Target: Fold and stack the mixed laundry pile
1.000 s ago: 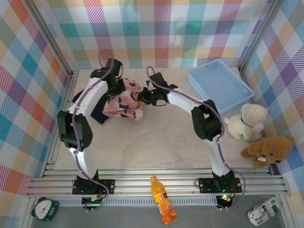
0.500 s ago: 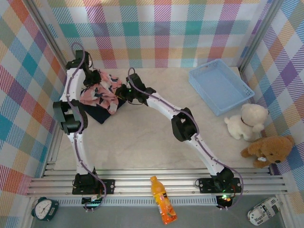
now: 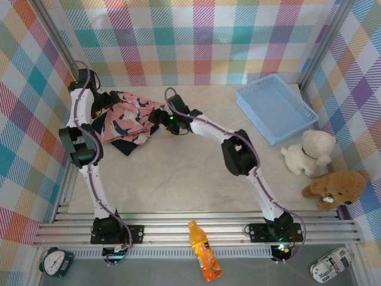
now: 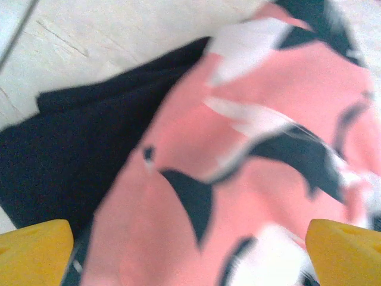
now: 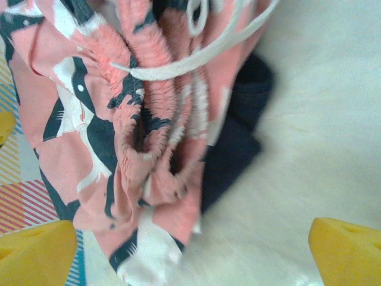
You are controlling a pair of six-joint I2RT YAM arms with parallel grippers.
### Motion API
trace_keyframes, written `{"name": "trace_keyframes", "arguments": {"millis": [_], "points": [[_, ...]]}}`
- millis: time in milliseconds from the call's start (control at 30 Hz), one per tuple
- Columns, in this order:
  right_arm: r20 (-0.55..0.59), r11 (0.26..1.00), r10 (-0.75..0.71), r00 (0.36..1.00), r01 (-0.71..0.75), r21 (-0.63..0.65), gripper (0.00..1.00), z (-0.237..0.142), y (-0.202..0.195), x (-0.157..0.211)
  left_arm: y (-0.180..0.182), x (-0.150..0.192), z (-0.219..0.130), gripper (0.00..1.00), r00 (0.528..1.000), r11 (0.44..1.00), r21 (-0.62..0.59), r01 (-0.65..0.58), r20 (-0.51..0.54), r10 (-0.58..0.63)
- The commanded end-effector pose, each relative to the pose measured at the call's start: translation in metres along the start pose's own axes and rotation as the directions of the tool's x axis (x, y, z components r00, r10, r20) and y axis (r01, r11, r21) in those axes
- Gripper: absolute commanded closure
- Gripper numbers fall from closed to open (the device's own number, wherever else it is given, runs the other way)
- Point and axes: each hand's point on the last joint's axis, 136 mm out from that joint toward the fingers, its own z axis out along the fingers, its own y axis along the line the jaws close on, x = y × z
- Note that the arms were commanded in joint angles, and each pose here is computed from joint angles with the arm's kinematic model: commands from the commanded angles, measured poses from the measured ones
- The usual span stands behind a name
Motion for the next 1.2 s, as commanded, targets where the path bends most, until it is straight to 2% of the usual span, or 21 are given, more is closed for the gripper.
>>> {"name": "trace_keyframes", "arguments": {"millis": [0,100,233,267,400,500,600,733,867,933,1067,1167], "points": [[0.066,0.988,-0.133,0.989,0.127,0.091,0.01,-0.065,-0.007,-0.024,-0.053,0.005,-0.051,0.03,0.996,0.987,0.158,-0.020,0.087,0.006],[0.053,0.966,-0.198,0.979,0.185,0.178,0.00,-0.104,-0.024,-0.019,-0.077,0.024,-0.038,0.11,0.995,0.972,0.232,-0.030,0.098,0.007],[0.049,0.931,-0.240,0.969,0.216,0.293,0.01,-0.158,-0.056,-0.015,-0.086,0.041,0.009,0.35,0.997,0.957,0.288,0.023,0.059,-0.042],[0.052,0.928,-0.243,0.969,0.217,0.304,0.01,-0.169,-0.062,-0.015,-0.085,0.044,0.021,0.36,0.998,0.957,0.288,0.031,0.047,-0.047],[0.083,0.900,-0.266,0.961,0.216,0.379,0.01,-0.221,-0.091,-0.016,-0.076,0.062,0.068,0.31,0.999,0.972,0.234,0.032,-0.012,-0.031],[0.116,0.863,-0.330,0.937,0.250,0.440,0.01,-0.257,-0.113,-0.017,-0.070,0.070,0.081,0.18,0.999,0.982,0.189,0.014,-0.033,-0.008],[0.163,0.817,-0.402,0.901,0.273,0.508,0.01,-0.292,-0.139,-0.020,-0.071,0.068,0.064,0.00,1.000,0.988,0.154,-0.022,-0.005,0.023],[0.229,0.779,-0.459,0.858,0.265,0.568,0.01,-0.324,-0.180,-0.027,-0.074,0.066,0.016,0.00,0.992,0.991,0.093,-0.096,0.085,0.088],[0.233,0.753,-0.452,0.861,0.228,0.617,0.00,-0.332,-0.230,-0.027,-0.067,0.077,-0.029,0.00,0.977,0.989,0.060,-0.132,0.175,0.120],[0.264,0.765,-0.436,0.861,0.199,0.613,0.01,-0.330,-0.251,-0.028,-0.058,0.090,-0.043,0.00,0.968,0.988,0.046,-0.149,0.211,0.137],[0.334,0.771,-0.464,0.820,0.188,0.608,0.01,-0.323,-0.272,-0.034,-0.035,0.116,-0.055,0.00,0.946,0.982,-0.003,-0.187,0.271,0.181],[0.340,0.744,-0.531,0.776,0.234,0.626,0.01,-0.319,-0.273,-0.045,-0.014,0.139,-0.048,0.00,0.936,0.977,-0.050,-0.207,0.281,0.213]]}}
